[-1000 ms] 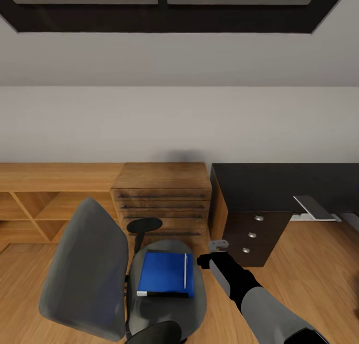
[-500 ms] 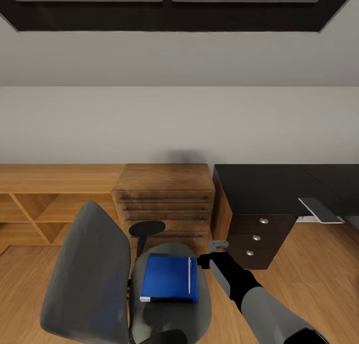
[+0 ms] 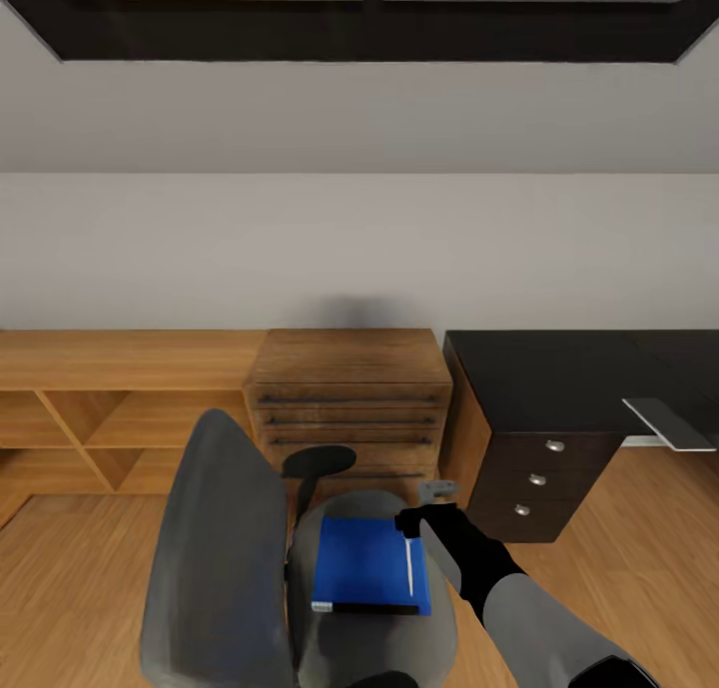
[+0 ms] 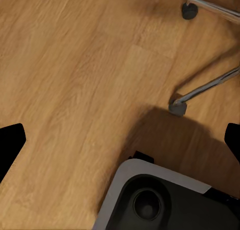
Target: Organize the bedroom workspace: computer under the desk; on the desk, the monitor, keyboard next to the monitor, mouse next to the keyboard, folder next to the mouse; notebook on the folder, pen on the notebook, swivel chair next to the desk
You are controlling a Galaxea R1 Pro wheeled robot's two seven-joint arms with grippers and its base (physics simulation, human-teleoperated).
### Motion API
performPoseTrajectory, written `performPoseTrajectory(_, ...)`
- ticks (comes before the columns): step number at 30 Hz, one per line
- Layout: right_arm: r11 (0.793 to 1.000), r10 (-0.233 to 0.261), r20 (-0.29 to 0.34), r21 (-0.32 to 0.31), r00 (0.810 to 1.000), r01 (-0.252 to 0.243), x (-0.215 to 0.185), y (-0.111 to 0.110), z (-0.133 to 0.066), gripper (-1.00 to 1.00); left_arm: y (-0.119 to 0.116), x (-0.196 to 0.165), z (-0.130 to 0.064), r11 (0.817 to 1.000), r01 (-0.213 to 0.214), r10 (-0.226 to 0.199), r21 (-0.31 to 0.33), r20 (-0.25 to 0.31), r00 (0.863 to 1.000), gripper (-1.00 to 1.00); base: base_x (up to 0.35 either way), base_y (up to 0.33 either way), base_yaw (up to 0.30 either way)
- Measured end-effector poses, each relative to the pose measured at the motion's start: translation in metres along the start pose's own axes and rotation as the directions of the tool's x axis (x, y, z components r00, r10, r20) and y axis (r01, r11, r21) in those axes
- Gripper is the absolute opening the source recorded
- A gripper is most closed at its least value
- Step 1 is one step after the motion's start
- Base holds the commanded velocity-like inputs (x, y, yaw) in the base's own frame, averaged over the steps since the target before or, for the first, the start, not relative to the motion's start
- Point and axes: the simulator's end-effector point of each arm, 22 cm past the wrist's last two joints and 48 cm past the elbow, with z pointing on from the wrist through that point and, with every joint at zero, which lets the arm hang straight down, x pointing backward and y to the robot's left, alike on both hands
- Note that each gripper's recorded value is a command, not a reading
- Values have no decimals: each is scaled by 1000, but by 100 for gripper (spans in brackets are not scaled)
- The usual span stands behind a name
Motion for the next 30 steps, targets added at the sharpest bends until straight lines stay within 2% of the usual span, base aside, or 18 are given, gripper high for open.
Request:
performPoseTrajectory(25,1000,-6,-3,1,1000,6,0,3,-1,100,1,0,0,1000,2,-2,-3,1,1000,100,0,10,0)
performPoseTrajectory(30,1000,-9,-6,25,1000,9,-4,3,-3,100,1,-1,0,1000,3,-3,-4,2,1000,100,0,0,0)
